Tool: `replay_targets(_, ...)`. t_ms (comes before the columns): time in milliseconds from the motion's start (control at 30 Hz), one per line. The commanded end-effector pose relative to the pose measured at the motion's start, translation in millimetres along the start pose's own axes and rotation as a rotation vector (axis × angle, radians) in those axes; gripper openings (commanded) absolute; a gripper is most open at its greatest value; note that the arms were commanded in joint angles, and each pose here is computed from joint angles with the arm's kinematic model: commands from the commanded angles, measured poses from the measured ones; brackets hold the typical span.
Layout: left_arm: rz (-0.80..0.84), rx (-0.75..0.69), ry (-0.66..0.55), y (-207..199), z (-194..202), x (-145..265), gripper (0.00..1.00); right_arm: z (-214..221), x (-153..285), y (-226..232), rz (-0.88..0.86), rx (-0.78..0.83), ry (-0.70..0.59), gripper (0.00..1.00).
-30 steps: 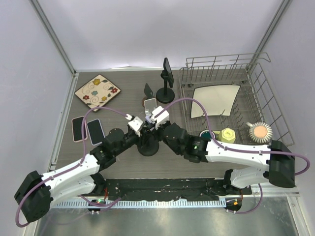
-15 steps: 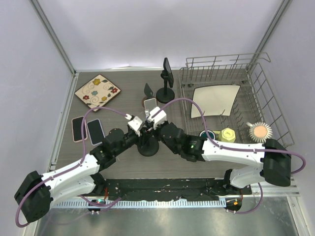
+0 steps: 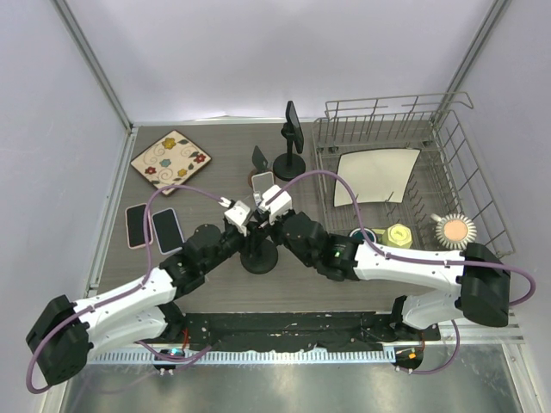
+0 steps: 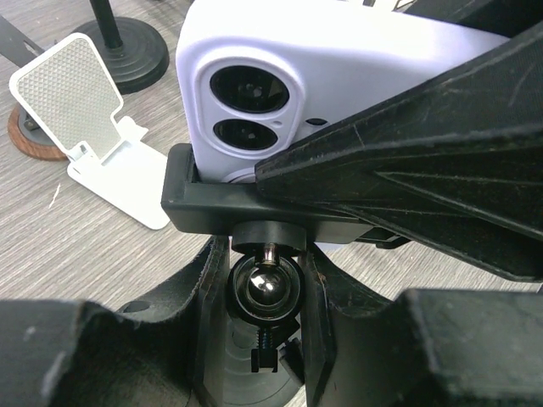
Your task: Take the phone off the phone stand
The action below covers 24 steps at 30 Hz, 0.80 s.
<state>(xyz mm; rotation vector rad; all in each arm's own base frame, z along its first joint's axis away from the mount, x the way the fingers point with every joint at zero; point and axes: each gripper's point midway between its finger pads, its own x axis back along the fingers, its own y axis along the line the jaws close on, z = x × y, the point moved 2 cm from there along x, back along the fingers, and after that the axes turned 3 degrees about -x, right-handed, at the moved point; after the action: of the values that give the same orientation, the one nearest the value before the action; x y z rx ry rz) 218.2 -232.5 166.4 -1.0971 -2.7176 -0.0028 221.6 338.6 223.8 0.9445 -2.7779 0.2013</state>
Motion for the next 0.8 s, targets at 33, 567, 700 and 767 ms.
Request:
replay_targets(33,-0.095,0.085,0.008,13.1,-1.8,-4.7,0.38,-18.1,13.5,-2.0,-0.015,-0.041,-0.033,0.01)
replay_targets(567,-0.039,0.061,0.047,4.6,-0.5,-12.8,0.38,-19.2,15.6,2.2,-0.046,-0.053,-0.033,0.01)
replay_targets(700,-0.039,0.071,0.042,3.9,-3.2,-14.8,0.13,-16.2,16.8,6.0,-0.065,-0.058,-0.018,0.01)
replay_targets(767,-0.069,0.094,0.036,7.7,-2.7,-14.6,0.00,-12.2,18.8,7.2,-0.068,-0.053,-0.002,0.01)
